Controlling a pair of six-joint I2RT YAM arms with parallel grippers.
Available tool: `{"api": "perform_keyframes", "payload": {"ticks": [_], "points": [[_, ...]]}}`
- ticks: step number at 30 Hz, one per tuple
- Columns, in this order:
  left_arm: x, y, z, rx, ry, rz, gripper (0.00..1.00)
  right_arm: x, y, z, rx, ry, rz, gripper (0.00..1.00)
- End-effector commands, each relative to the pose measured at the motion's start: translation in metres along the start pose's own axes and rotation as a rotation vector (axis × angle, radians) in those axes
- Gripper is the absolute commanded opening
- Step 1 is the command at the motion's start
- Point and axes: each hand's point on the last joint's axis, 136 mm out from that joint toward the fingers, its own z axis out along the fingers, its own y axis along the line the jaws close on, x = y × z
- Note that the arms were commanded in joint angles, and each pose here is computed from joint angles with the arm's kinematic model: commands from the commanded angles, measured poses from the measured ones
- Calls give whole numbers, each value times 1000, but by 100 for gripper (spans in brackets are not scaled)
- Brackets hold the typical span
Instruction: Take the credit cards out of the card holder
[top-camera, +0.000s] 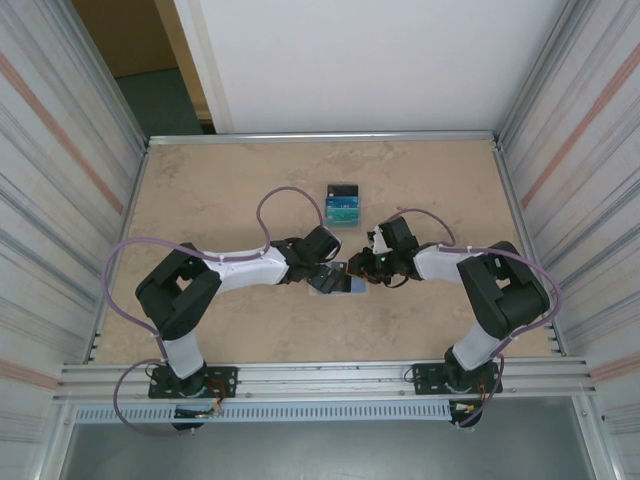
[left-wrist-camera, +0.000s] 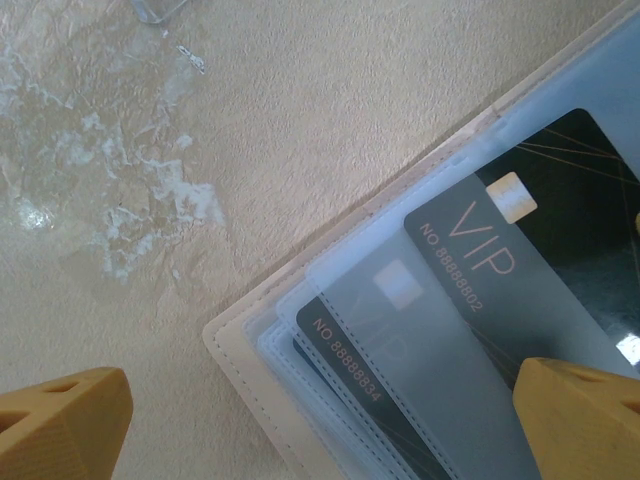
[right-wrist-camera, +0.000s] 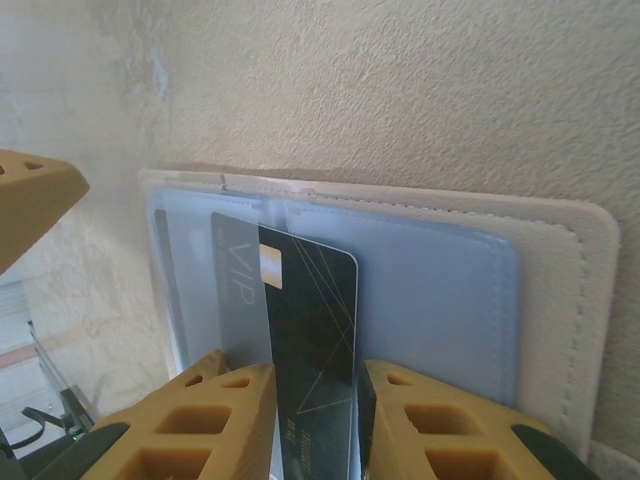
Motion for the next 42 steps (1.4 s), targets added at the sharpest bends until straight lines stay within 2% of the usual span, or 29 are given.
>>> {"api": "perform_keyframes", "payload": {"ticks": [1, 10, 13, 15, 20, 30, 42], "points": [[41, 3, 12, -31, 129, 36, 99, 8, -12, 12, 46, 34, 35, 27], [43, 0, 13, -16, 131, 31, 99, 9, -11, 18, 11, 41, 57, 25], [44, 0, 13, -14, 135, 30, 99, 8, -3, 16, -38, 32, 46, 16], [43, 0, 13, -12, 133, 29, 99, 7, 1, 15, -60, 28, 34, 13], [41, -1, 11, -10, 126, 26, 99, 5, 1, 10, -55, 17, 22, 0], [35, 4, 4, -19, 108, 24, 99, -2, -20, -7, 56, -26, 8, 0], [23, 13, -12, -27, 60, 7, 99, -6, -17, -31, 81, -65, -59, 0]]}}
